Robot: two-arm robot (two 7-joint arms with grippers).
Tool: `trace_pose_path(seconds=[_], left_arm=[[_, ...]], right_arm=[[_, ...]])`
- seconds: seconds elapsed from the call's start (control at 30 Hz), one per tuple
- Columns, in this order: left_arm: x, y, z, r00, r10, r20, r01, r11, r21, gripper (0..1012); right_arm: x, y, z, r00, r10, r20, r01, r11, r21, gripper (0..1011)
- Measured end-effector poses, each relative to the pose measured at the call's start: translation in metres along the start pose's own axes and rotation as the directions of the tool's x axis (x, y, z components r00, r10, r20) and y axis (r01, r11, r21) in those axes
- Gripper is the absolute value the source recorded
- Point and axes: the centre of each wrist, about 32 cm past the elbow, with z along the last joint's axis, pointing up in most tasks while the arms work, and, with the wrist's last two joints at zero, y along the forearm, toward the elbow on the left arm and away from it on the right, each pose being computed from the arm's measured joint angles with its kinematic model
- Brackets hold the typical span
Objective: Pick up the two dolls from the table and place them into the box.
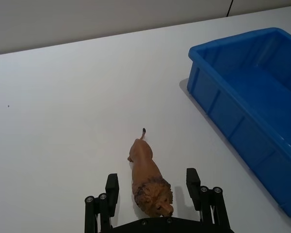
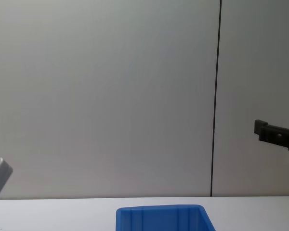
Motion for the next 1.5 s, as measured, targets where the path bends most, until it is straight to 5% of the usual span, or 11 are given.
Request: trace_pose_path(seconds=[0.53, 1.03, 1.27, 1.5], left_arm=[[0.0, -0.0078, -0.0084, 1.0, 0.006, 0.002, -0.006, 0.9994, 0.033, 471], [-0.0018, -0.0028, -0.0041, 0.9983, 0.039, 0.045, -0.038, 0.9992, -0.016, 471], [-0.0039, 0.0034, 0.0067, 0.9963, 0.032, 0.08, -0.025, 0.9962, -0.083, 471], [-0.0064, 0.0073, 0.0217, 0.9913, -0.022, 0.13, 0.042, 0.9863, -0.159, 471]], right_arm=[[0.0, 0.0, 0.0, 1.0, 0.0, 0.0, 0.0, 1.0, 0.0, 1001], [0.0, 0.0, 0.0, 1.0, 0.0, 0.0, 0.0, 1.0, 0.0, 1001], [0.0, 0.0, 0.0, 1.0, 0.0, 0.0, 0.0, 1.0, 0.0, 1001], [0.0, 0.0, 0.0, 1.0, 0.0, 0.0, 0.0, 1.0, 0.0, 1001]])
